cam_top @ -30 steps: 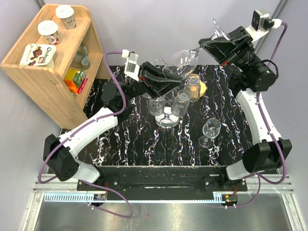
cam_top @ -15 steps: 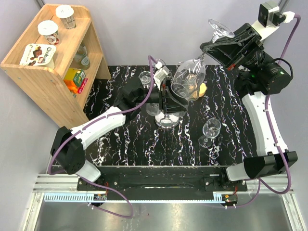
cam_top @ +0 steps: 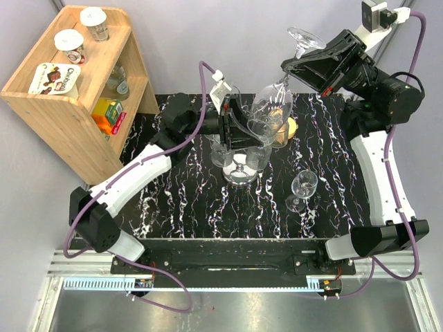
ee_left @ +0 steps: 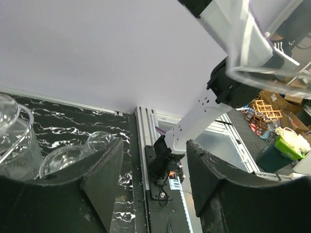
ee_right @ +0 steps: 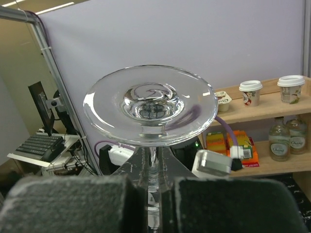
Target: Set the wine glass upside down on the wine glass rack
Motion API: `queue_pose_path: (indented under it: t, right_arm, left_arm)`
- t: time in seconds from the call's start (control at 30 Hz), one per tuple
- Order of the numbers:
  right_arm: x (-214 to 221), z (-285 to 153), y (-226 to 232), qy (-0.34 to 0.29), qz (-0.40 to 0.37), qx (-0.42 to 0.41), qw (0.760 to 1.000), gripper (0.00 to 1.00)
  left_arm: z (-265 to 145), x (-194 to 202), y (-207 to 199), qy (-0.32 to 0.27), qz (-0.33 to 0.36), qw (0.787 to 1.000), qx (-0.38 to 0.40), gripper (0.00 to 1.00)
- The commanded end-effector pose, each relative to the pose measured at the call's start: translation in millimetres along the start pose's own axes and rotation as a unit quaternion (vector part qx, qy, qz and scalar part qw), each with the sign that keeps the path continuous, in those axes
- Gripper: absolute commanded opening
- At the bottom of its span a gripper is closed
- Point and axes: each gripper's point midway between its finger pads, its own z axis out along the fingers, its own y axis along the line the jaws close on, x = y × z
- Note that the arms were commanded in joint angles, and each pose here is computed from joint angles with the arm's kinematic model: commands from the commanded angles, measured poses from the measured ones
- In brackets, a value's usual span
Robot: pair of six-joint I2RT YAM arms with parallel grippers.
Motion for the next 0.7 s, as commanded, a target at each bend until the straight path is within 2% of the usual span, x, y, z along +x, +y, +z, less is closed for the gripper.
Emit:
queue_pose_path:
  t: [0.0,0.17,0.27,0.33,0.67]
  right_arm:
    - [-14.4,6.0,29.4,0.016,-0.068,0.000,0.998,0.00]
    - [-9.5,5.1,20.8,0.050,-0.083,0.026,0.995,0.00]
    - [-9.4,5.3,21.5,0.055,-0.089,0.027,0.994,0.00]
    - [-7.8,4.3,17.9,0.062,-0.090,0.037,0.993,0.00]
    - [17.1,-9.0,-13.4,0.089,-0.099,0.069,0.989,0.00]
  left_arm:
    - [-14.4,-45.4,-42.6,-0.011,0.081,0.996,0.018,0.59]
    - [-28.1,-63.9,-59.2,0.004,0.128,0.992,0.023,0.68]
    - [-33.9,-65.4,-62.6,0.024,0.146,0.989,0.022,0.83]
    - [-37.5,-68.3,-66.0,0.034,0.151,0.988,0.025,0.89]
    - [-37.0,-111.6,-76.7,0.001,0.178,0.984,0.008,0.99]
